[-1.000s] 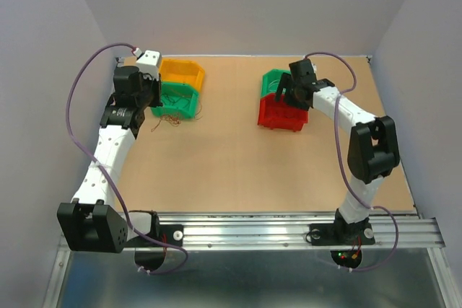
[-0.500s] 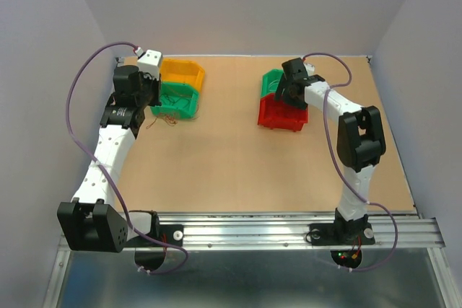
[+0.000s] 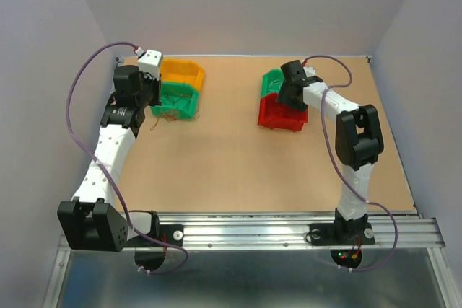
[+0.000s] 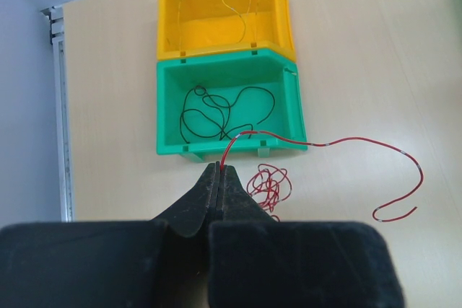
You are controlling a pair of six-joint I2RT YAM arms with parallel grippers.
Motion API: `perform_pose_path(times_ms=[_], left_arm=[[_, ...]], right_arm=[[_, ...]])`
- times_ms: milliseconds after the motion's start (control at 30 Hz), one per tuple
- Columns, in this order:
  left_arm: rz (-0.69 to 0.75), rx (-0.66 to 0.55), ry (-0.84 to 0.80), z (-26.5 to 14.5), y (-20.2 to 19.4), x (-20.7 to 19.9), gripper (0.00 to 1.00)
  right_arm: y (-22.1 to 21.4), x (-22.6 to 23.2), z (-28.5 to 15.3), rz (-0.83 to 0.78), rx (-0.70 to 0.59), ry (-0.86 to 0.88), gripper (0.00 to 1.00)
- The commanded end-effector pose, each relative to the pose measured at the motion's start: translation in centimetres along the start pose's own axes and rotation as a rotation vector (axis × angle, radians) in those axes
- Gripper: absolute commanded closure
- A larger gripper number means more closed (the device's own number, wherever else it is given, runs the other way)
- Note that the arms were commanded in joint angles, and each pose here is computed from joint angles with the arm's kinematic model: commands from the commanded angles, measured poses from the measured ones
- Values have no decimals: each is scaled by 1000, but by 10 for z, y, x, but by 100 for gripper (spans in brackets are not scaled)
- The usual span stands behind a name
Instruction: Untangle the cables
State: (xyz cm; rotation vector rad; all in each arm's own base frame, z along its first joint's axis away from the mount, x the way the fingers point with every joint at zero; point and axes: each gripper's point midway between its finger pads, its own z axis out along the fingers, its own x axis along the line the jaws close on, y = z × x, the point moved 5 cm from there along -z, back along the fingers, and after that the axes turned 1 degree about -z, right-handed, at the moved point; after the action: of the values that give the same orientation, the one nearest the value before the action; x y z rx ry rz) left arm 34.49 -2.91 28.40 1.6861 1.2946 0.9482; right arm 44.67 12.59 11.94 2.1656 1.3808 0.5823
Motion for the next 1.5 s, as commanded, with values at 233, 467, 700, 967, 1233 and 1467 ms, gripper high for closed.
perform_pose_path(times_ms=[233, 467, 700, 967, 1233, 1467], left_arm=[[-3, -52, 7, -4, 11, 2, 100], [0, -73, 12, -7, 17, 2, 100], [-20, -76, 20, -7, 17, 3, 100], [-42, -84, 23, -10, 18, 2, 100], [145, 80, -335, -9, -21, -39, 100], [306, 131, -519, -26, -27, -54, 1]], right_arm=[[-6, 3, 25, 15, -55, -28, 53], [26, 10, -5, 8, -174, 4, 99], [51, 35, -73, -10, -208, 244, 99], [67, 95, -128, -123, -260, 630, 99], [66, 148, -161, -200, -286, 840, 99], [78, 173, -174, -220, -311, 948, 100]])
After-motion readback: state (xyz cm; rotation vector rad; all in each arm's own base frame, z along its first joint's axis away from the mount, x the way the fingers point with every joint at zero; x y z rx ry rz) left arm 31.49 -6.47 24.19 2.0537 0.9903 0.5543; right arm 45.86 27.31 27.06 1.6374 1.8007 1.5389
